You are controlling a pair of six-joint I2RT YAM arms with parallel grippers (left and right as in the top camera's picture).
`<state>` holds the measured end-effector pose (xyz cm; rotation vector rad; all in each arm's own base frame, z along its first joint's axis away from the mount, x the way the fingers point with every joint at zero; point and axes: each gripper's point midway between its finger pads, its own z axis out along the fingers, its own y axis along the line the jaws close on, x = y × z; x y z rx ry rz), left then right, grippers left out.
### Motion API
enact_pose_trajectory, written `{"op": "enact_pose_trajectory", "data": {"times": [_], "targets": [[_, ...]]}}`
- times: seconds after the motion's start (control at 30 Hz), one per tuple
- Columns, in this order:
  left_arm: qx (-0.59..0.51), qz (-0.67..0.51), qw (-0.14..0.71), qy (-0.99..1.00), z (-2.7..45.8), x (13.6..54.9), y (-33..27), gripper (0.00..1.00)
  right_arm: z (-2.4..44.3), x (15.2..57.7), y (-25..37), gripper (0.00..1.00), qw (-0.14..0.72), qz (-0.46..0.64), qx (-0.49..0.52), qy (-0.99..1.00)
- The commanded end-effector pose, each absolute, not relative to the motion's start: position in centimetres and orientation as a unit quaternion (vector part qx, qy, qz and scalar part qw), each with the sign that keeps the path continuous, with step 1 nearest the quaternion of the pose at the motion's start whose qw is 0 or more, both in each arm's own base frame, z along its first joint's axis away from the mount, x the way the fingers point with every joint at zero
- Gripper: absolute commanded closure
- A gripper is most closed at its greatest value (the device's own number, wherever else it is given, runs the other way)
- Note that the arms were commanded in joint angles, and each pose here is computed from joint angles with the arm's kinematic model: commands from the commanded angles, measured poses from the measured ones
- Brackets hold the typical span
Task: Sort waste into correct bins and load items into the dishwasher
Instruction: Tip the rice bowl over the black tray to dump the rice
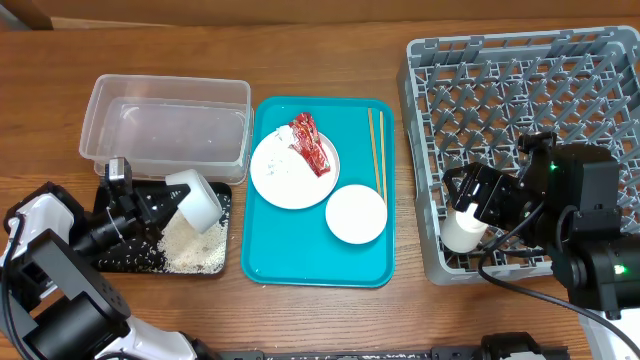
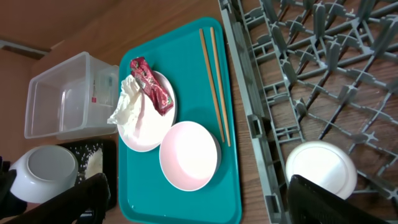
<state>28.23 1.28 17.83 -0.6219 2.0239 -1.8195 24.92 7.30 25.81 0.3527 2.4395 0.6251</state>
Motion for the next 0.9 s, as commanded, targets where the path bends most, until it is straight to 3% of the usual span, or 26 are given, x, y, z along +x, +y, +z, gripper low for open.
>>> {"op": "enact_pose_trajectory", "data": {"times": [0.0,0.37,0.7,0.8,0.87], "targets": [[-0.134,-0.617,0.245,0.735,18.1,28.3,1.3,0.96,26.7,25.1,7.4,0.07,0.306,0.239,0.127,0.913],[-0.094,-0.615,0.198,0.758,18.2,27.3,-1.2,0.96,26.9,25.3,7.4,0.07,0.312,0.240,0.124,0.911],[-0.036,-0.607,0.088,0.789,21.4,26.3,-7.9,0.96,27.1,25.5,7.4,0.07,0.318,0.241,0.123,0.909],[-0.021,-0.530,0.030,0.847,19.2,25.5,-9.5,0.96,27.1,25.5,7.4,0.07,0.318,0.241,0.123,0.908],[-0.042,-0.379,-0.016,0.924,15.4,25.1,-9.1,0.96,27.1,25.5,7.4,0.07,0.318,0.242,0.123,0.908]]}}
